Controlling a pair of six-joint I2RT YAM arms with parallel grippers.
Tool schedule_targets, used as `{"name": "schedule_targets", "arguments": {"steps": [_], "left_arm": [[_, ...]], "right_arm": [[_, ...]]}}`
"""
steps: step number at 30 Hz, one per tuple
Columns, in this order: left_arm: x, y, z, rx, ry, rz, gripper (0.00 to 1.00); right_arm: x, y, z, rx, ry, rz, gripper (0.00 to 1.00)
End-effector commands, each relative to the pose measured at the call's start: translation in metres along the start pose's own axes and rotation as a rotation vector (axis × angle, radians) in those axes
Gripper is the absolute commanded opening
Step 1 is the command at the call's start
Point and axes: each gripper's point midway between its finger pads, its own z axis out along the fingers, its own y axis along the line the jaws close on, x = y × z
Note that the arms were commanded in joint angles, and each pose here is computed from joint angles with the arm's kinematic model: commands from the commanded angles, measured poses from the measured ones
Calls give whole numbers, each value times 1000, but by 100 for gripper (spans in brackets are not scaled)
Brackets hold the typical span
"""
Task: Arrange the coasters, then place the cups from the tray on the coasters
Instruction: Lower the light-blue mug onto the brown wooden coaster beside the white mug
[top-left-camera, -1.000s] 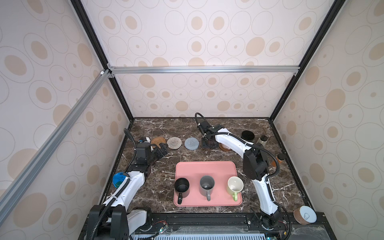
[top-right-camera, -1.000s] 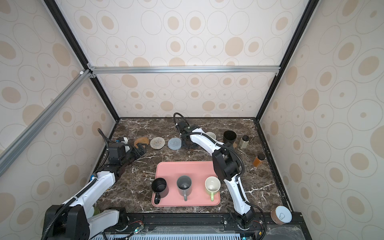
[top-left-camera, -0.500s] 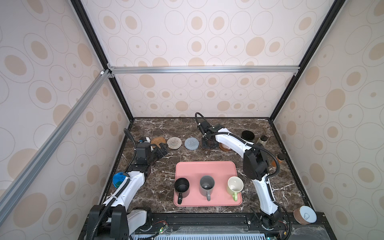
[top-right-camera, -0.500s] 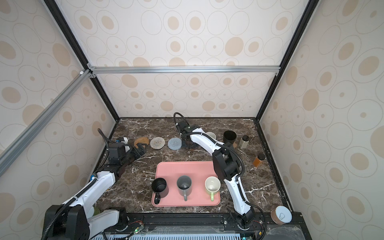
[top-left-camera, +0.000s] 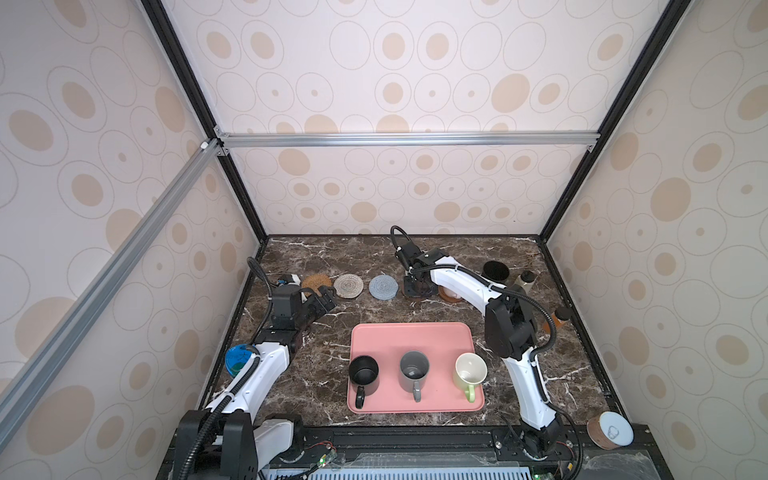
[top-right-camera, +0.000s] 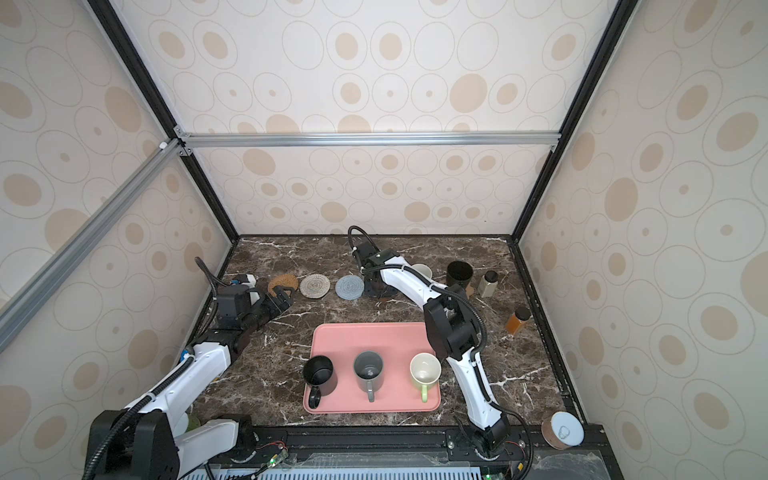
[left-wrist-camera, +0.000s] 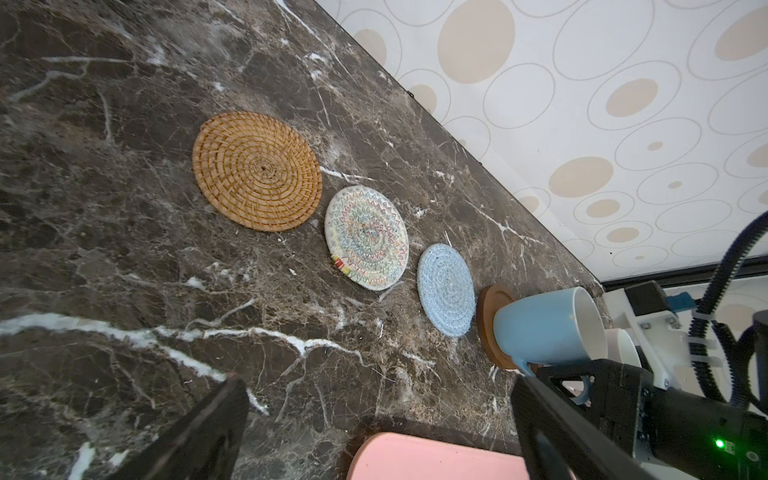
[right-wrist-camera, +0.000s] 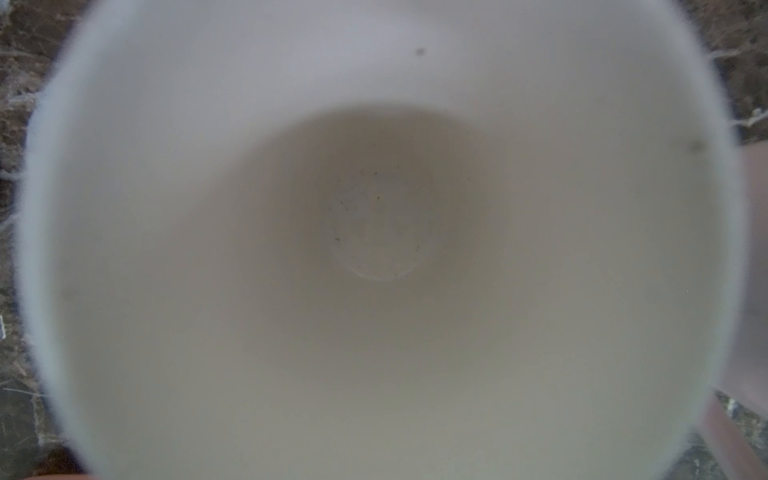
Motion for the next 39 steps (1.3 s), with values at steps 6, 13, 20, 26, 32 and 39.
{"name": "schedule_targets", "arguments": {"steps": [6,13,20,26,32,39], "left_arm": [[-12,-5,-5,15,-38,-9,100],[-12,-6,-5,15,-39,-8,100],[-14,-7,-5,16,-40,-7,100],[-15,-8,-5,18,-40,-4,100],[-18,-10,-6,19,-41,5,100],[-21,-13,-7,19,-45,17,100]], "right_arm": [[-4,-5,5,12,5,1,24],[-3,-3,5,0,8,-1,27],[-3,-4,0,-5,5,2,31],[-1,-5,-5,-16,7,11,35],[1,-6,-12,-27,4,12,36],[2,-10,-22,-29,-10,14,36]]}}
